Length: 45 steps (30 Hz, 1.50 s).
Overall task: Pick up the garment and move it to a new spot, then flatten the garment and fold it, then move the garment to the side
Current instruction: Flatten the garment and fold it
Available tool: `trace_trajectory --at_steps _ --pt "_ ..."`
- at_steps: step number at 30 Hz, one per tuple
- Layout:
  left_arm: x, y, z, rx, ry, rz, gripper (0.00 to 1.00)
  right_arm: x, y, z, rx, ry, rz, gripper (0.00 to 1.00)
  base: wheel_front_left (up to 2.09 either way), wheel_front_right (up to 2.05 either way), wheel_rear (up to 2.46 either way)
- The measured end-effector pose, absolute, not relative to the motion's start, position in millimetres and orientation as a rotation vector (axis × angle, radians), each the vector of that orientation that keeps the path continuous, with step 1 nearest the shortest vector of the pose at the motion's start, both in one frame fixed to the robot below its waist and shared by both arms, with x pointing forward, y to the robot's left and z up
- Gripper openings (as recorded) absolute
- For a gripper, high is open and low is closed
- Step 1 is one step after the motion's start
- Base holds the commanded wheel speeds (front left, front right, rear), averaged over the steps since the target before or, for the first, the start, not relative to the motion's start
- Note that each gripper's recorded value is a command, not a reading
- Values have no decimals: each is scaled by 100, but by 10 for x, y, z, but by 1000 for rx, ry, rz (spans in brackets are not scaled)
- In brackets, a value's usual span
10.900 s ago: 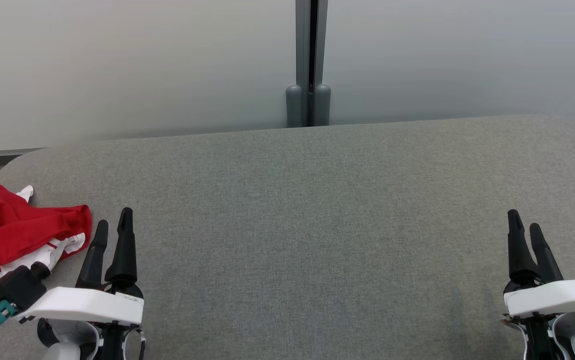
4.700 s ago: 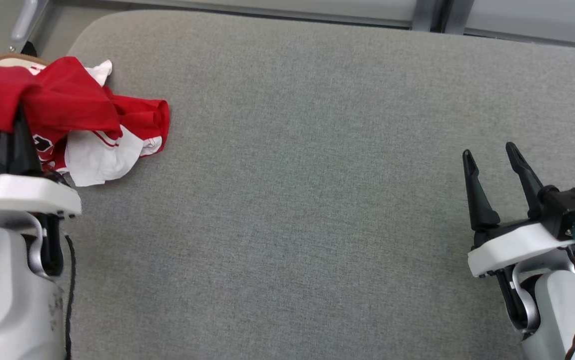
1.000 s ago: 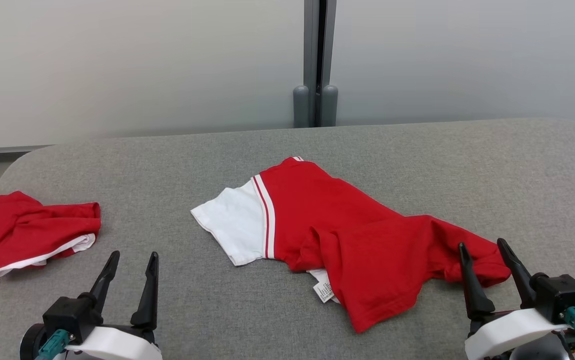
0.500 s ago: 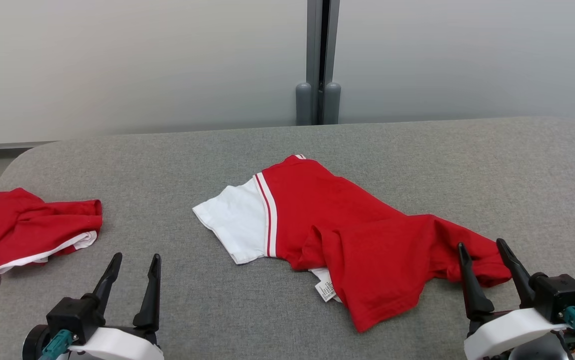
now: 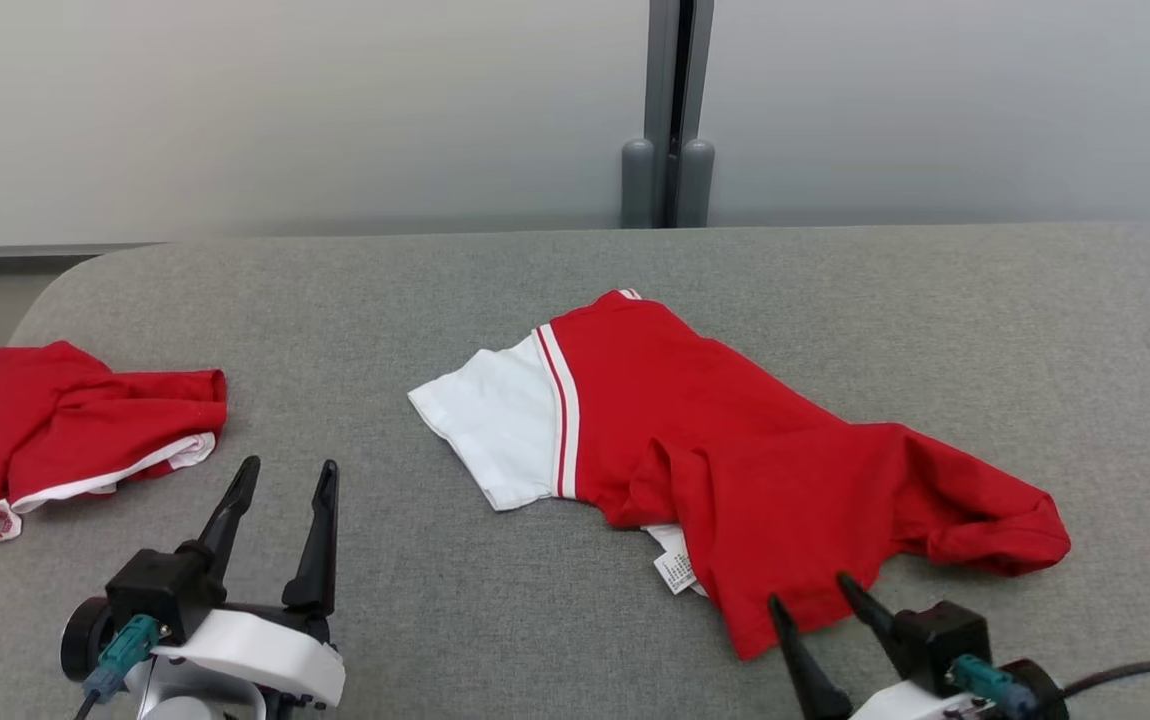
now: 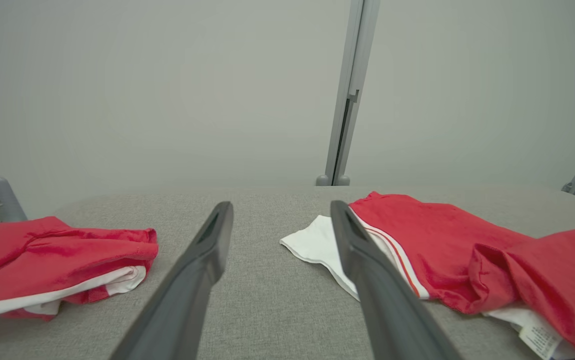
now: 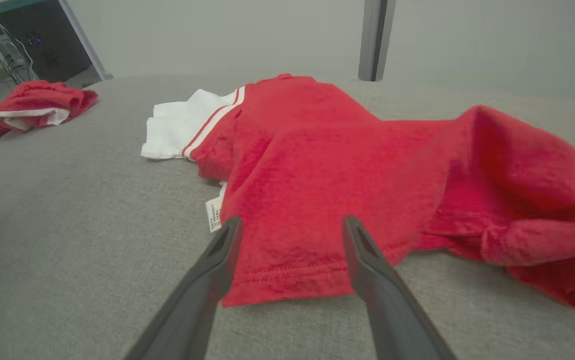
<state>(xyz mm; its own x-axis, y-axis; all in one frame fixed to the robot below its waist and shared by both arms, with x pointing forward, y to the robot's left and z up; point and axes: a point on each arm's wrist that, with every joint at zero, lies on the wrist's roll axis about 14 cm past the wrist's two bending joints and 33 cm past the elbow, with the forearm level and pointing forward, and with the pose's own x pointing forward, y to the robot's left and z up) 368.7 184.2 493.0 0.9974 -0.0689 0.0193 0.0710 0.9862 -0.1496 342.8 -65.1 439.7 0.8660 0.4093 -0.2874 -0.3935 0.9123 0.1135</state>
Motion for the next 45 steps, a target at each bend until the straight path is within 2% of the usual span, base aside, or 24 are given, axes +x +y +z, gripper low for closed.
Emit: trace_trajectory --at_steps 5,9,10,11,13,22,31,37,45 --pt "3780 1857 4938 -150 -18 -64 100 3276 -314 4000 16 456 544 100 0 0 0" --pt "3828 1889 4920 -151 -15 -52 100 3277 -220 3786 -23 521 591 100 0 0 0" --pt "3834 1899 4908 -150 -12 -48 100 3285 -207 3751 -24 528 596 74 0 0 0" --pt "3839 1913 4896 -151 -9 -43 100 3305 -199 3734 -25 529 599 43 0 0 0" --pt "3853 1938 4887 -148 -8 -38 100 3357 -187 3727 -16 521 598 0 0 0 0" --pt "3930 1930 4872 -148 -9 -37 100 3640 -371 4011 63 383 504 0 0 0 0" --pt "4041 1802 4858 -149 -9 -76 100 3992 -1088 4445 53 237 293 0 0 0 0" --pt "4128 1764 4858 -150 -13 -87 100 4179 -1453 4494 46 222 187 0 0 0 0" --pt "4309 1743 4820 -153 -13 -92 100 4571 -1718 4363 35 252 120 0 0 0 0"
